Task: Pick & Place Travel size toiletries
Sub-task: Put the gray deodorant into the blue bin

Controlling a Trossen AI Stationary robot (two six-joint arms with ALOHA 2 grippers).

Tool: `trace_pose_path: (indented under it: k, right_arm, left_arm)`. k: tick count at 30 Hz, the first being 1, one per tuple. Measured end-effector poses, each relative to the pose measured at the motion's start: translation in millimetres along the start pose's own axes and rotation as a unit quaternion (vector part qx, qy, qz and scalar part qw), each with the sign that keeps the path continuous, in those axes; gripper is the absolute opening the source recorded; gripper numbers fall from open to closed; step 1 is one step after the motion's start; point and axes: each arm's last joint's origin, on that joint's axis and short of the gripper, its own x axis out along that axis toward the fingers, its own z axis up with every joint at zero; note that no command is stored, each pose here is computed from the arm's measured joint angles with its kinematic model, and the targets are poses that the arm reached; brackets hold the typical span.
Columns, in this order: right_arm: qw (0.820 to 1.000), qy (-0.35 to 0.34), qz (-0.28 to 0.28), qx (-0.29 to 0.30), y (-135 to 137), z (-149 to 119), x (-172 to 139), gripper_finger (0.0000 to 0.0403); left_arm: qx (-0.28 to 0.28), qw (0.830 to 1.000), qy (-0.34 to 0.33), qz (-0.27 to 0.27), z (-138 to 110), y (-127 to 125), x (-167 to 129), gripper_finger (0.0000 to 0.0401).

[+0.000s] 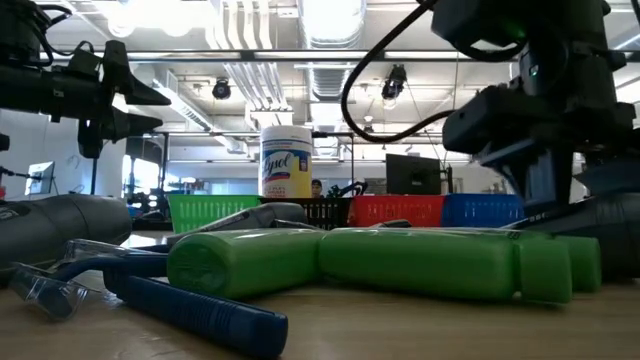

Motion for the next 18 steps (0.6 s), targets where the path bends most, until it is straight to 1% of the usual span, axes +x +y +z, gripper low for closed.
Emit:
trace_pose_path:
  k: [3,4,8,11,15,18]
  right_arm:
    - [1.000,0.003,0.002,-0.002,-4,0,-3,0.0207]
    - [1.000,0.004,0.002,-0.004,-6,1,-4,0.0194]
    - [1.000,0.007,0.012,-0.004,-7,0,-10,0.0194]
    - [0.999,0.010,0.032,-0.004,-7,0,-21,0.0194]
    - [0.997,0.005,0.081,0.009,-9,0,-48,0.0194]
    - [0.989,-0.036,0.136,0.041,-13,5,-76,0.0194]
  left_arm:
    - [0.000,1.000,0.000,0.000,0,0,0,0.0239]
    - [0.000,1.000,0.000,0.000,0,0,0,0.0239]
    - [0.000,1.000,0.000,0.000,0,0,0,0.0239]
    - [0.000,1.000,-0.001,0.000,0,0,0,0.0239]
    - [-0.001,1.000,-0.001,0.000,0,0,0,0.0239]
    - [-0.001,1.000,-0.001,0.000,0,0,0,0.0239]
